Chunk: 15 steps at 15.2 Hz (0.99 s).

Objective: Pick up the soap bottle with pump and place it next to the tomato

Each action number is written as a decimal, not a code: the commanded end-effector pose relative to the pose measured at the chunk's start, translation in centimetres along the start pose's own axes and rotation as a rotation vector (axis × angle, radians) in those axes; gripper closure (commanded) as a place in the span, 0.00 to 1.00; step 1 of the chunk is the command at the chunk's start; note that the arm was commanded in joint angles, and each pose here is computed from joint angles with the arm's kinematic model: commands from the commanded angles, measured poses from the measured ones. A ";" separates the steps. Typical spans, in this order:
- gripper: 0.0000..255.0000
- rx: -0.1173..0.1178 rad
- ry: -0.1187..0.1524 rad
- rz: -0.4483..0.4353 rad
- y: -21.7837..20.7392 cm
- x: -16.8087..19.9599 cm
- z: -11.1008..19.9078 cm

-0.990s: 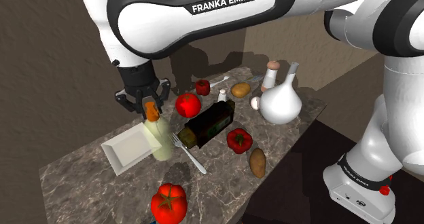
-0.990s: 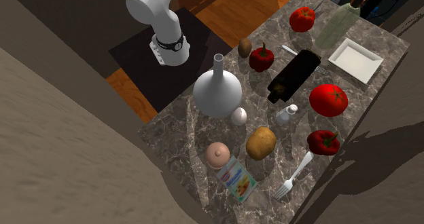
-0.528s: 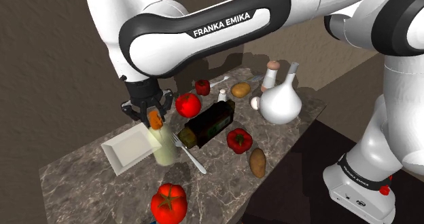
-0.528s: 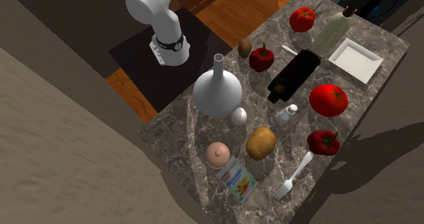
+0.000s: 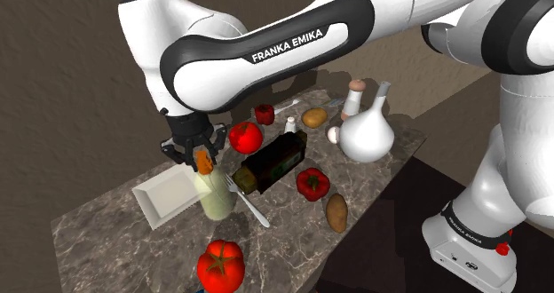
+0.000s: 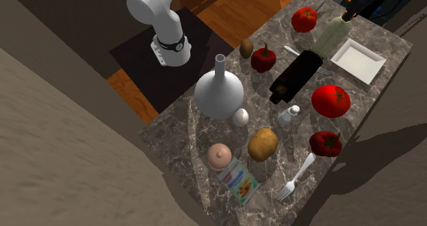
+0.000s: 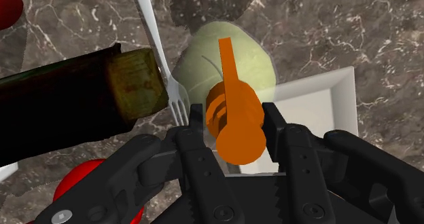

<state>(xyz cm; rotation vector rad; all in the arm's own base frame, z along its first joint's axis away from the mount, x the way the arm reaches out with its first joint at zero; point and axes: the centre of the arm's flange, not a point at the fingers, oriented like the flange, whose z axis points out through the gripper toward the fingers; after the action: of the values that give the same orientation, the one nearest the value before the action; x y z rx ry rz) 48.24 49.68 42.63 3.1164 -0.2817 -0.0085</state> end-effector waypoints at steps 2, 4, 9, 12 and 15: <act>1.00 0.001 0.000 0.000 0.0 0.0 0.0; 0.00 0.001 0.000 0.000 0.0 0.0 0.0; 0.00 0.001 0.000 0.000 0.0 0.0 -1.3; 0.00 0.001 0.000 0.000 0.0 0.0 -5.0; 0.00 0.001 0.000 0.000 0.0 0.0 -5.0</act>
<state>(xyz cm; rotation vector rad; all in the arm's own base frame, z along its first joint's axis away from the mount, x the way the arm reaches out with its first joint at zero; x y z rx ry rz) 48.28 49.76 47.48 3.1173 -0.2818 -0.0070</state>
